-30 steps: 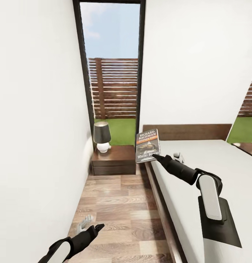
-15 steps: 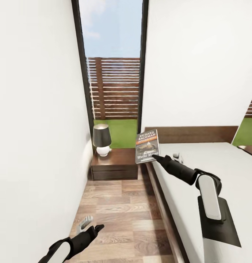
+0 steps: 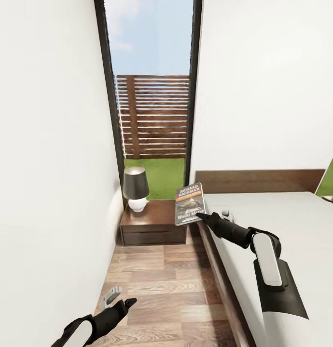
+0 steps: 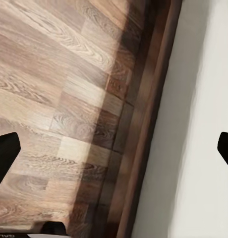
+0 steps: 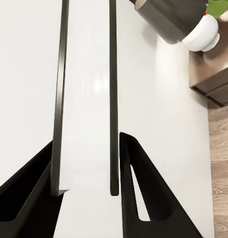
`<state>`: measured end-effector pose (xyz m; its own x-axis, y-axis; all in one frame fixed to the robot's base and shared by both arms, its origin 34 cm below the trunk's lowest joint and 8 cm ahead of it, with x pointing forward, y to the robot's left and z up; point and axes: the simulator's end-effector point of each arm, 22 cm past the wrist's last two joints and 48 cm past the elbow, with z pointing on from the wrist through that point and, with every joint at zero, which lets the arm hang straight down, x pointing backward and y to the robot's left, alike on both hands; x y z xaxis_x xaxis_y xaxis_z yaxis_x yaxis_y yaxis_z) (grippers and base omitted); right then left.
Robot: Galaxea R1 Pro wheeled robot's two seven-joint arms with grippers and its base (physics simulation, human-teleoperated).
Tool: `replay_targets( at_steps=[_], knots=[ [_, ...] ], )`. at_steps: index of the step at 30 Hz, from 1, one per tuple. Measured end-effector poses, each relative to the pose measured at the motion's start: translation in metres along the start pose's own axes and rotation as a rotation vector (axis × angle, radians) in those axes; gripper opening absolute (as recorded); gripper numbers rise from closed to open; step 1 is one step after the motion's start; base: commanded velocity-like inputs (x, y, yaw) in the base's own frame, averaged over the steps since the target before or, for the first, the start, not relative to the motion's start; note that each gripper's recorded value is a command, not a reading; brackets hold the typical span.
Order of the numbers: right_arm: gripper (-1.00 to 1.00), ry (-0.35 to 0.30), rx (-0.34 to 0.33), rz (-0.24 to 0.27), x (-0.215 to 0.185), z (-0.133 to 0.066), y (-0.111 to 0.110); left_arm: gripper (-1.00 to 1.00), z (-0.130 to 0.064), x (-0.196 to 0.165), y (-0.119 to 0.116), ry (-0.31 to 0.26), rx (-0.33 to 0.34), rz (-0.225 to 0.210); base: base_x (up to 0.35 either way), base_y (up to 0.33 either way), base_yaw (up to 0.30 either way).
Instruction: In the bedroom, move the book from the bed onto either nightstand, and place the two sandals side by side next to the bed.
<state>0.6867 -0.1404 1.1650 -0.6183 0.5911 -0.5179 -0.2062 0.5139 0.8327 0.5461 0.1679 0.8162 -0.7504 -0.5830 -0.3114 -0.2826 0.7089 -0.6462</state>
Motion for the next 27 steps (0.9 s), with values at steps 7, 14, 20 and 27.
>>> replay_targets(
  at_steps=[7, 14, 20, 27],
  knots=[
    [-1.00, 0.012, 0.004, 0.003, 0.0050, 0.0036, -0.0019, 1.00, 0.0001, 0.0001, 0.0005, -0.001, -0.001, 0.000, 0.322, 0.033, 0.000],
    [-1.00, 0.013, 0.004, 0.004, 0.0060, 0.0042, -0.0020, 1.00, 0.0001, -0.0003, 0.0003, -0.002, -0.001, 0.000, 0.327, 0.004, 0.000],
    [-1.00, 0.018, 0.007, 0.008, 0.0082, 0.0057, -0.0037, 1.00, 0.0001, -0.0004, 0.0003, -0.002, -0.001, 0.000, 0.327, 0.001, 0.000],
    [-1.00, 0.022, 0.009, 0.012, 0.0097, 0.0065, -0.0054, 1.00, 0.0000, -0.0004, 0.0004, -0.003, -0.001, 0.000, 0.328, 0.000, 0.000]
  ],
)
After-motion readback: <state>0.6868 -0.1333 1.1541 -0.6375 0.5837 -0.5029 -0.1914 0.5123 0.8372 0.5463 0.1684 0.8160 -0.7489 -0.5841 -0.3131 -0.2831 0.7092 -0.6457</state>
